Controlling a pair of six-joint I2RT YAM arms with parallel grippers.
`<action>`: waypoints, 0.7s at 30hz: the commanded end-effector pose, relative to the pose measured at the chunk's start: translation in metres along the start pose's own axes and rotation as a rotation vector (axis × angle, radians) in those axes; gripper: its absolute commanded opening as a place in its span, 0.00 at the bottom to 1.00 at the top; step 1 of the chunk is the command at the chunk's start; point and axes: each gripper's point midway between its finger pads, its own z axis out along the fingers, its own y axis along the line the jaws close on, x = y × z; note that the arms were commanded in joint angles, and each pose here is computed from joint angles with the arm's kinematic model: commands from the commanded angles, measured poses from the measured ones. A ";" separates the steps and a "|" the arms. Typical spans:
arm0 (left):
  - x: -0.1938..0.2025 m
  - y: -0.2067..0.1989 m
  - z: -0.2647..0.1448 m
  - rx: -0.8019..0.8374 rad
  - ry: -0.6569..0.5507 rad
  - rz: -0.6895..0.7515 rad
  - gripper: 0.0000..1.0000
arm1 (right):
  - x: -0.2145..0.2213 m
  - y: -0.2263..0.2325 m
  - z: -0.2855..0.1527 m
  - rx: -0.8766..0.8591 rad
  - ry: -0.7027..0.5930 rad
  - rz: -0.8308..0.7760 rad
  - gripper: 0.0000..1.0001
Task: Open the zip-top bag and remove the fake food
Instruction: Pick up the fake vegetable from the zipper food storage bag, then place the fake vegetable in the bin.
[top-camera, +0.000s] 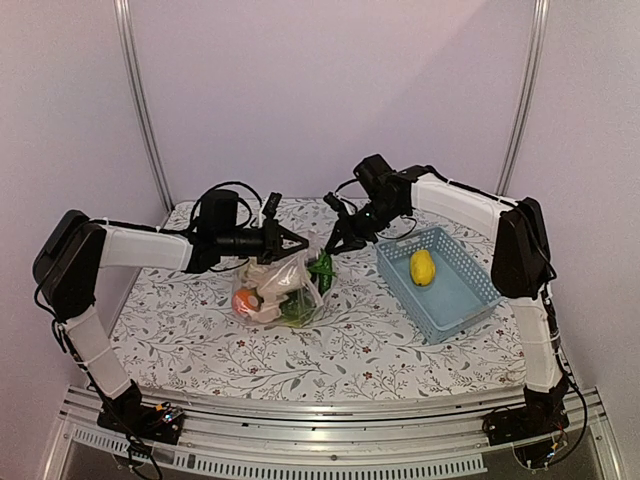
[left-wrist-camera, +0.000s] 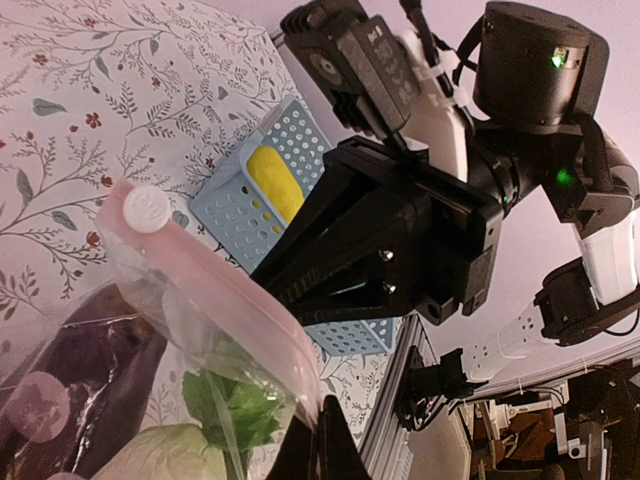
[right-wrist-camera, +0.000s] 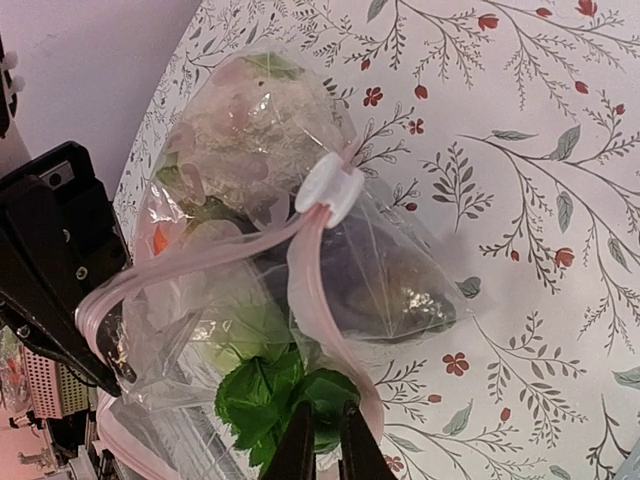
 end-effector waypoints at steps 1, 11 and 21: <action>-0.009 -0.007 -0.001 0.021 -0.016 0.022 0.00 | -0.008 -0.001 -0.008 0.025 -0.024 -0.025 0.05; -0.009 -0.008 -0.001 0.022 -0.017 0.021 0.00 | -0.017 0.019 -0.060 0.080 -0.107 -0.129 0.00; -0.006 -0.003 0.001 0.011 -0.007 0.012 0.00 | -0.022 0.044 -0.120 0.134 -0.204 -0.237 0.00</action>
